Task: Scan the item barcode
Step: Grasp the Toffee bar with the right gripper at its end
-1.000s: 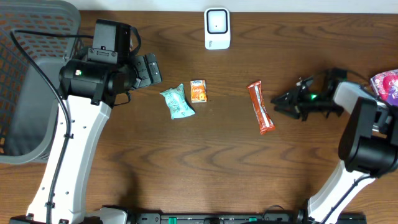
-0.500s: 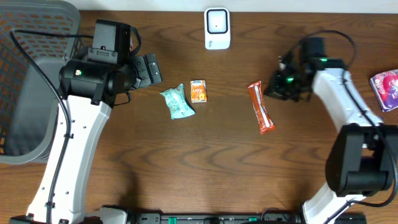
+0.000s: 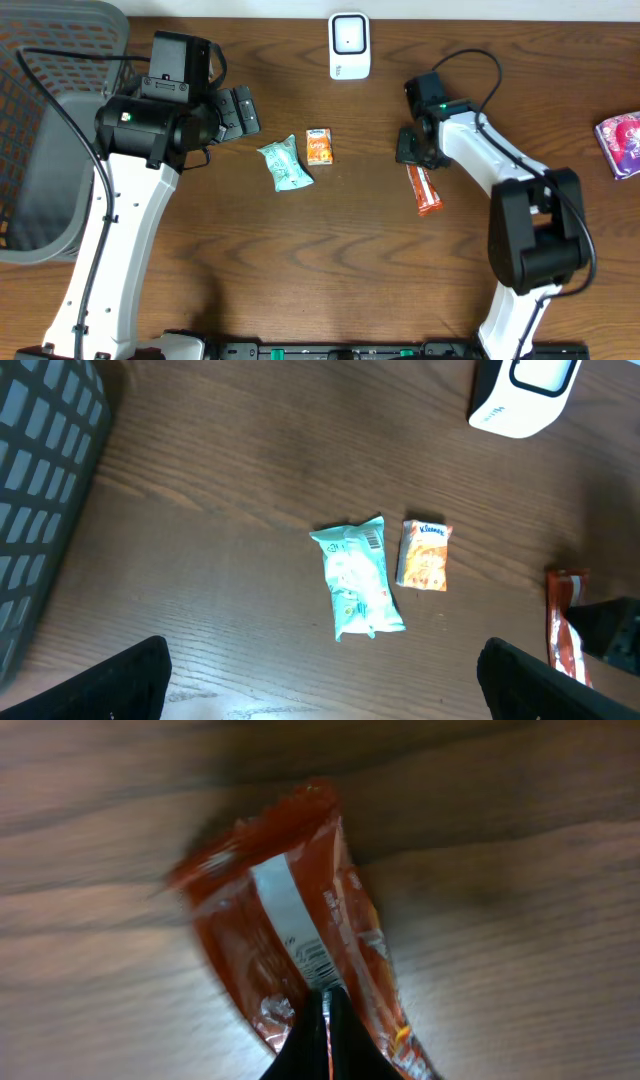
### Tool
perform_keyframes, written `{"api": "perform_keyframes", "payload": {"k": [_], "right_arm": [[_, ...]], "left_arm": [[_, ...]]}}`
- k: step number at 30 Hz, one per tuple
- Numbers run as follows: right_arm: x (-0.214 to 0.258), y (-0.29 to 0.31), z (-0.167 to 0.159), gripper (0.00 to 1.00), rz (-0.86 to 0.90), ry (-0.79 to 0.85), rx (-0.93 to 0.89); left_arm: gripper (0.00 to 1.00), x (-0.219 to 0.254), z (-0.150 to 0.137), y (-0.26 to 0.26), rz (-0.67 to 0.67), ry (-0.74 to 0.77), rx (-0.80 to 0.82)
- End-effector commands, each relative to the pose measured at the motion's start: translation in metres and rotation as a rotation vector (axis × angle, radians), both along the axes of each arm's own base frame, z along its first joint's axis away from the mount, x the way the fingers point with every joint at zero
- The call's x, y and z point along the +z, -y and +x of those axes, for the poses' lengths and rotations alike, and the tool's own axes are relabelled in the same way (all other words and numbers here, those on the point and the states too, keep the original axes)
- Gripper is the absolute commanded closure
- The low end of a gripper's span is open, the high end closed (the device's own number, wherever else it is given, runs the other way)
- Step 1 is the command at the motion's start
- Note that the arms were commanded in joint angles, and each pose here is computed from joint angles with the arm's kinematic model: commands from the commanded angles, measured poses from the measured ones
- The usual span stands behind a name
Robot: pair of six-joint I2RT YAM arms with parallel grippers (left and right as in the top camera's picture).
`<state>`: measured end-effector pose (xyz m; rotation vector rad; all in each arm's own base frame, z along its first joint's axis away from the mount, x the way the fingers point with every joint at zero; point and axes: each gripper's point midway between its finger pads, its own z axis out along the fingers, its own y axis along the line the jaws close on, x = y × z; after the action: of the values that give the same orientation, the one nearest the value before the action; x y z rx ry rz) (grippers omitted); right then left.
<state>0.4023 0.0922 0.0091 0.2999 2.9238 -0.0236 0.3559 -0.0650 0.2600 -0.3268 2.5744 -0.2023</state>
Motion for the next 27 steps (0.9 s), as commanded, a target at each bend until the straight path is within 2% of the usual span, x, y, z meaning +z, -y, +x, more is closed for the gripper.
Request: {"api": "perform_keyframes", "payload": {"k": [1, 5, 9, 14, 16, 20, 27], "right_arm": [[-0.019, 0.013, -0.002, 0.99, -0.063, -0.029, -0.041], [-0.004, 0.018, 0.002, 0.99, -0.064, -0.022, -0.032], [0.037, 0.018, 0.005, 0.98, -0.056, -0.017, -0.022], [0.072, 0.005, -0.016, 0.81, 0.019, -0.096, 0.069], [0.073, 0.004, -0.032, 0.78, 0.032, -0.157, 0.088], [0.061, 0.007, -0.059, 0.79, 0.010, -0.260, 0.092], [0.021, 0.010, -0.076, 0.85, 0.006, -0.289, 0.072]], "left_arm": [[0.02, -0.002, 0.000, -0.001, -0.003, -0.010, 0.007], [0.02, -0.002, 0.000, -0.001, -0.003, -0.010, 0.007], [0.02, -0.002, 0.000, -0.001, -0.003, -0.010, 0.007], [0.02, -0.002, 0.000, -0.001, -0.003, -0.010, 0.007], [0.02, -0.002, 0.000, -0.001, -0.003, -0.010, 0.007], [0.02, -0.002, 0.000, -0.001, -0.003, -0.010, 0.007], [0.02, -0.002, 0.000, -0.001, -0.003, -0.010, 0.007]]}}
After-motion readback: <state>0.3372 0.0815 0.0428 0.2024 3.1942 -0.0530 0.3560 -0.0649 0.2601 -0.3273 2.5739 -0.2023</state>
